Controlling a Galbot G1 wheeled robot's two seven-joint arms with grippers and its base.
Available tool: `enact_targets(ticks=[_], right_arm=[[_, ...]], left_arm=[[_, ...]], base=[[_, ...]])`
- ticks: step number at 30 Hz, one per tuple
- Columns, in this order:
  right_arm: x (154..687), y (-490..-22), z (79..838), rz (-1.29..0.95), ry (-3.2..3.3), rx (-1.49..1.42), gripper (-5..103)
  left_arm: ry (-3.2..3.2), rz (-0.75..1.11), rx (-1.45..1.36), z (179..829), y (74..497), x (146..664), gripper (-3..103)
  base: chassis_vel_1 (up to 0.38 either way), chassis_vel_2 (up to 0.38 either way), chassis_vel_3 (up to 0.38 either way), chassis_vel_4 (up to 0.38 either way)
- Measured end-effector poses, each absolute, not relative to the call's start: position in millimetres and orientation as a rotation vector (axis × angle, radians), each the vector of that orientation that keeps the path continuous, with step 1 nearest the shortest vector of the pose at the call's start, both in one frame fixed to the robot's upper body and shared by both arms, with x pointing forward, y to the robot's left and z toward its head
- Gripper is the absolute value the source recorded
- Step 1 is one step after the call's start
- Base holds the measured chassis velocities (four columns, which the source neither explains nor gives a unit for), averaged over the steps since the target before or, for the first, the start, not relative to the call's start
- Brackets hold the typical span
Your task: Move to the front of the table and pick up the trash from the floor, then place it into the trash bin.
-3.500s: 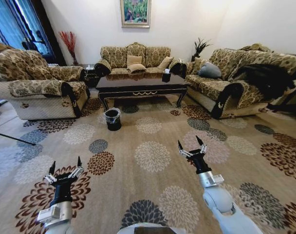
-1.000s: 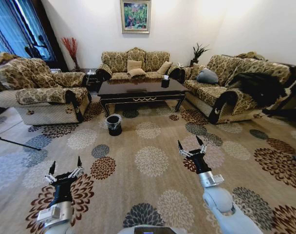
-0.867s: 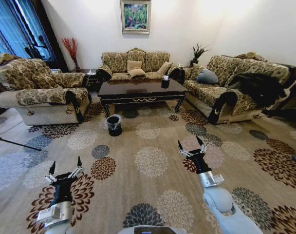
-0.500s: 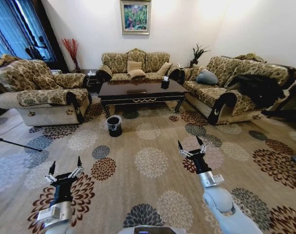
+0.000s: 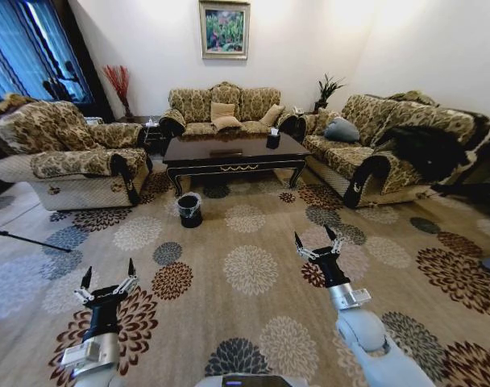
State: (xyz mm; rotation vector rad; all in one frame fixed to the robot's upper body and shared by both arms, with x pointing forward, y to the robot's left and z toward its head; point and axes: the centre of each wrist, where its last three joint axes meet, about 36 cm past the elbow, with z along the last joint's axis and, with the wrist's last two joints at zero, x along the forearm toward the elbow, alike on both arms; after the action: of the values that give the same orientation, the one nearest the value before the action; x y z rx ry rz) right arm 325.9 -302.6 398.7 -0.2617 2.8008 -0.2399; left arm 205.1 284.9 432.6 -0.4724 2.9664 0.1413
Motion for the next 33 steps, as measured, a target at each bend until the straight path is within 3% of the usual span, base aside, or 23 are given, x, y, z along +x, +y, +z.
enact_targets(ticks=[33], right_arm=[[325.9,-302.6,398.7,-0.240,2.801,-0.262,100]], left_arm=[[2.966,0.141,-0.472,432.6,284.9,205.1,100]], base=[[0.000,0.000,0.000,0.000]])
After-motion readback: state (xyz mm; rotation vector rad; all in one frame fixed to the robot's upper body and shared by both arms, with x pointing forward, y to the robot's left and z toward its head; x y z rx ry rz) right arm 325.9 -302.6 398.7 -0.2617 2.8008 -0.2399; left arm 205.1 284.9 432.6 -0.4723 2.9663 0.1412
